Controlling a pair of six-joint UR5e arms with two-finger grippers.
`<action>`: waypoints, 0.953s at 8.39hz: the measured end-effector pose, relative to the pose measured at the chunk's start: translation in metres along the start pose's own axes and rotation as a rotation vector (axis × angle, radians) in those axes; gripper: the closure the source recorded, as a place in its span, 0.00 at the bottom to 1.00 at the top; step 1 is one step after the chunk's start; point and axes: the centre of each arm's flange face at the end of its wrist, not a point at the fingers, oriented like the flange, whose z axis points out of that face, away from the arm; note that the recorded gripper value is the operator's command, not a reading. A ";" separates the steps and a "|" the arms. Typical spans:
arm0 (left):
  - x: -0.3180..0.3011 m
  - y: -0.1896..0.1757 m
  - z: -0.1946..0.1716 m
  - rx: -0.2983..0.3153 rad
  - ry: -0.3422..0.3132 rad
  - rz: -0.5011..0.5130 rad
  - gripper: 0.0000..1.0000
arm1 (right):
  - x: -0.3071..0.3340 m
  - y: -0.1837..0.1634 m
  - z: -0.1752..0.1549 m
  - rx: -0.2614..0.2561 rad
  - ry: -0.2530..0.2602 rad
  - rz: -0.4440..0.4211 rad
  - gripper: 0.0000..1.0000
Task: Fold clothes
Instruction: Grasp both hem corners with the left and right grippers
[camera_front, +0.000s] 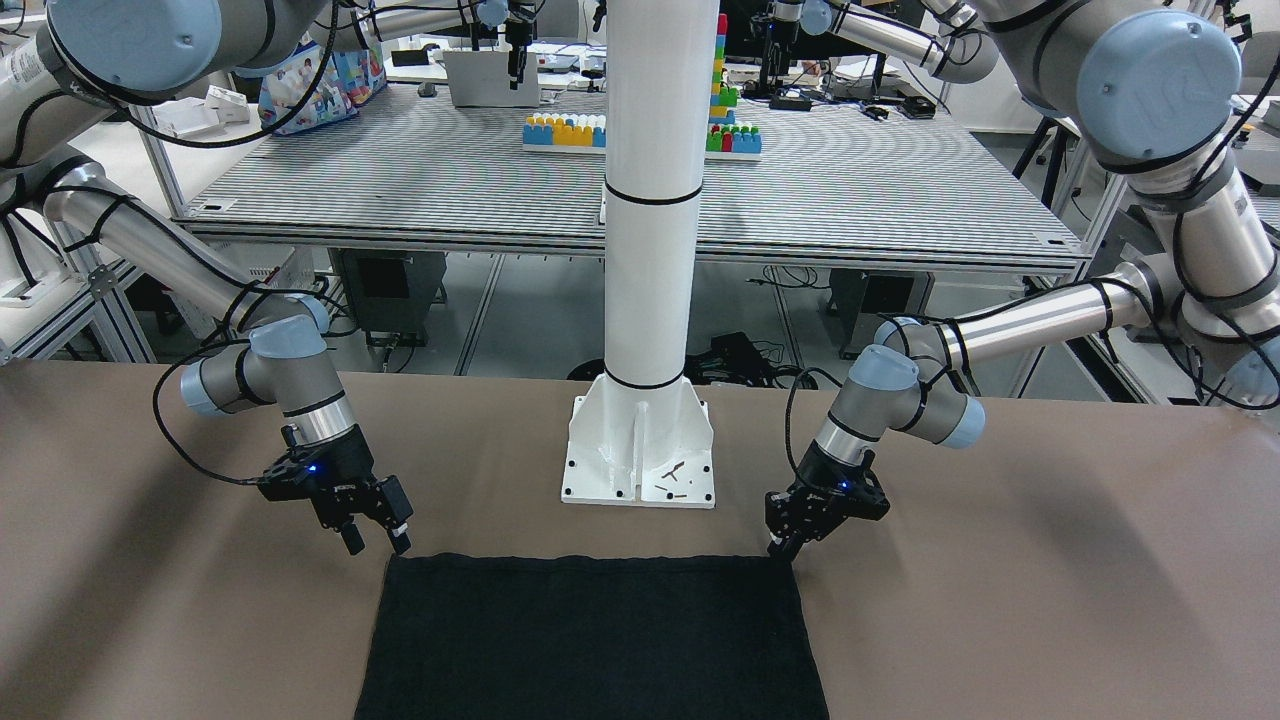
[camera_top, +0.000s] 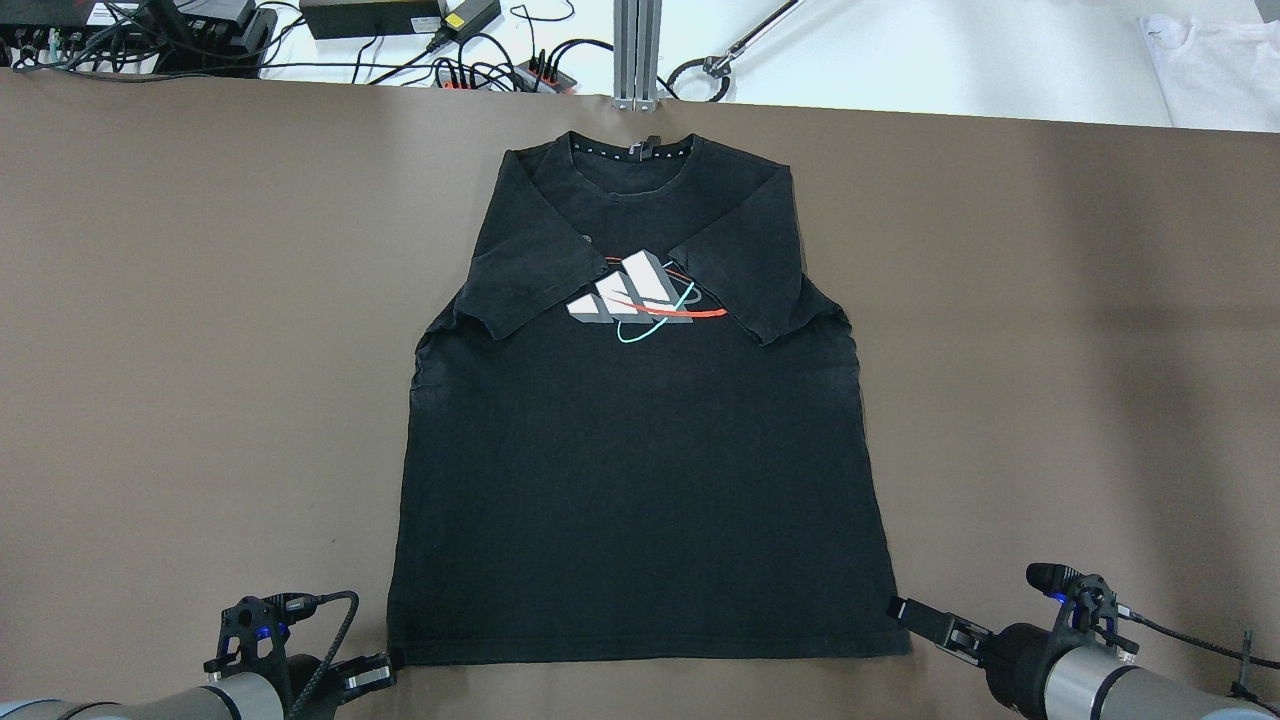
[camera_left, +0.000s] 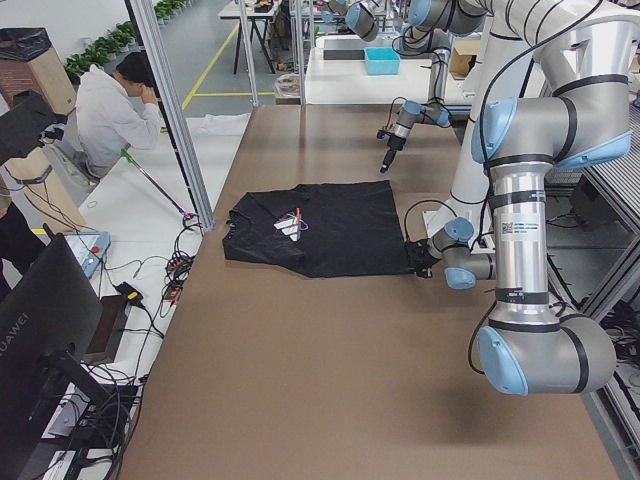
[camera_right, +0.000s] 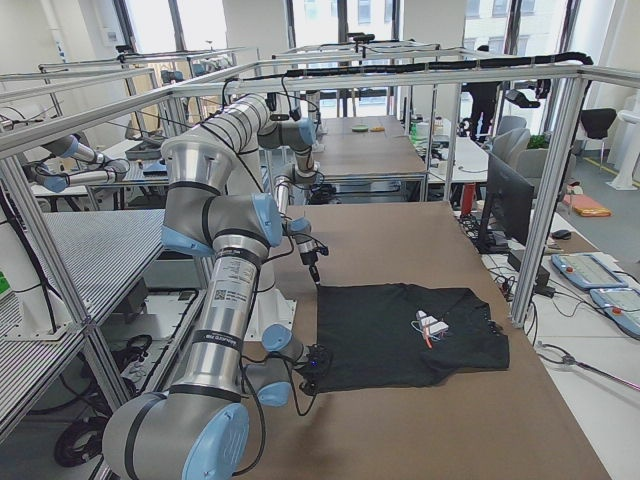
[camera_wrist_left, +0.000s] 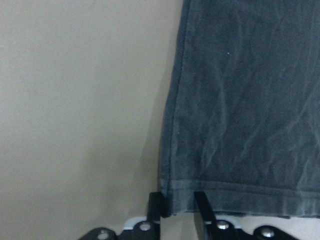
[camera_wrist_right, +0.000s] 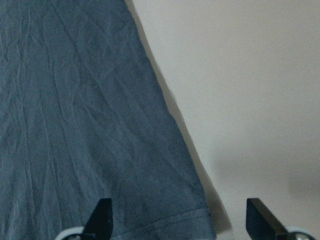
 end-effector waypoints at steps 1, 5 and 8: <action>0.000 0.000 0.000 0.000 0.001 0.000 1.00 | 0.003 0.002 0.001 -0.004 0.009 -0.009 0.09; 0.003 0.001 -0.001 -0.002 0.007 -0.002 1.00 | 0.017 0.017 0.013 0.000 0.089 -0.045 0.48; 0.006 0.002 -0.001 -0.003 0.011 -0.002 1.00 | 0.011 0.031 0.020 0.012 0.088 -0.051 0.49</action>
